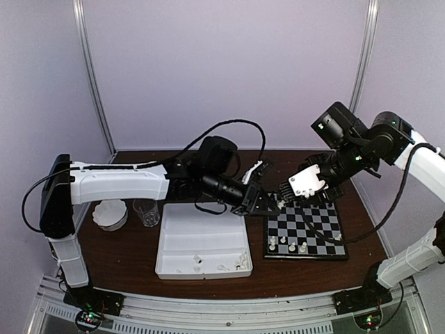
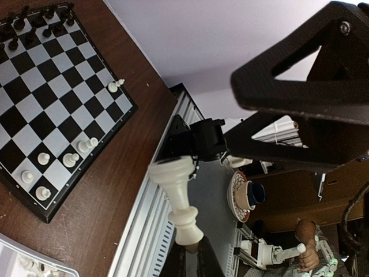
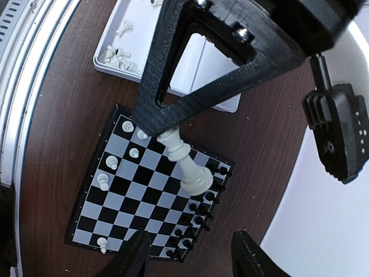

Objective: Set up the chess pieces on the board
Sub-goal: Pass from the left arm to the right, then pass from the right arm to the left, then place the king at e1.

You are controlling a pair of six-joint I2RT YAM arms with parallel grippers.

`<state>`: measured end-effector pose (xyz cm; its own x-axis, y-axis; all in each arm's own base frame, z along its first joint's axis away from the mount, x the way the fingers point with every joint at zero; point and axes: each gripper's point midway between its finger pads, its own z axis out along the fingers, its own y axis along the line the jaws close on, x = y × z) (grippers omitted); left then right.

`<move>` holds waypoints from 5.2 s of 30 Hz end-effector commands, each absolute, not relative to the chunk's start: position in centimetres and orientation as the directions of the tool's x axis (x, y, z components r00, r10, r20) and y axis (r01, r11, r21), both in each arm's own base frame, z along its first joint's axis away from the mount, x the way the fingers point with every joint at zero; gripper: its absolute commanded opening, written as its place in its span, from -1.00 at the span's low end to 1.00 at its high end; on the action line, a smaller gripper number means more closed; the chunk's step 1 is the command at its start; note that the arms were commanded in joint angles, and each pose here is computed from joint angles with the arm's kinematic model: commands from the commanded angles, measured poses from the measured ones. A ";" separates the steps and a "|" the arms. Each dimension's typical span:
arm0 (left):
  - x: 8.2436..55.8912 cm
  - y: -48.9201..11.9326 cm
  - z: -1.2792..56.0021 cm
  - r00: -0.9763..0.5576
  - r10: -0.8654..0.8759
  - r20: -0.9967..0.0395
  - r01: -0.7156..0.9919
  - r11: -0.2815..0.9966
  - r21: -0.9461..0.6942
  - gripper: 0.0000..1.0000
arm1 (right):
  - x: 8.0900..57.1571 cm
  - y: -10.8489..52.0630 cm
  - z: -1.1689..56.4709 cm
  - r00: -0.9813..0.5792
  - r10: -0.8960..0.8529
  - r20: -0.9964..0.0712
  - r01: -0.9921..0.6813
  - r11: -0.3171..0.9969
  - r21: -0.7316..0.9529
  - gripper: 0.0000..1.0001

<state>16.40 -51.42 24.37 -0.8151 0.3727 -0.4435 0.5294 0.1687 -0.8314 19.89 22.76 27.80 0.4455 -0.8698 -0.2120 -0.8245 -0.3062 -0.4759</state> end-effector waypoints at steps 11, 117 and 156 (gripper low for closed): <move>15.0 -51.9 28.0 -0.814 0.414 -0.407 0.459 0.031 -0.888 -1.00 | 18.7 25.8 24.9 0.511 -0.846 -0.153 -0.794 -0.397 -0.460 -0.26; 17.5 -69.0 9.8 -0.230 0.409 -0.883 0.970 0.171 -0.174 -1.00 | 26.8 0.3 24.6 -0.587 0.074 -0.806 -0.419 0.824 0.381 0.99; 17.1 -68.9 9.7 -0.261 0.415 -0.871 0.964 0.164 -0.211 -0.66 | 26.7 0.6 24.6 -0.585 0.073 -0.808 -0.443 0.806 0.393 0.99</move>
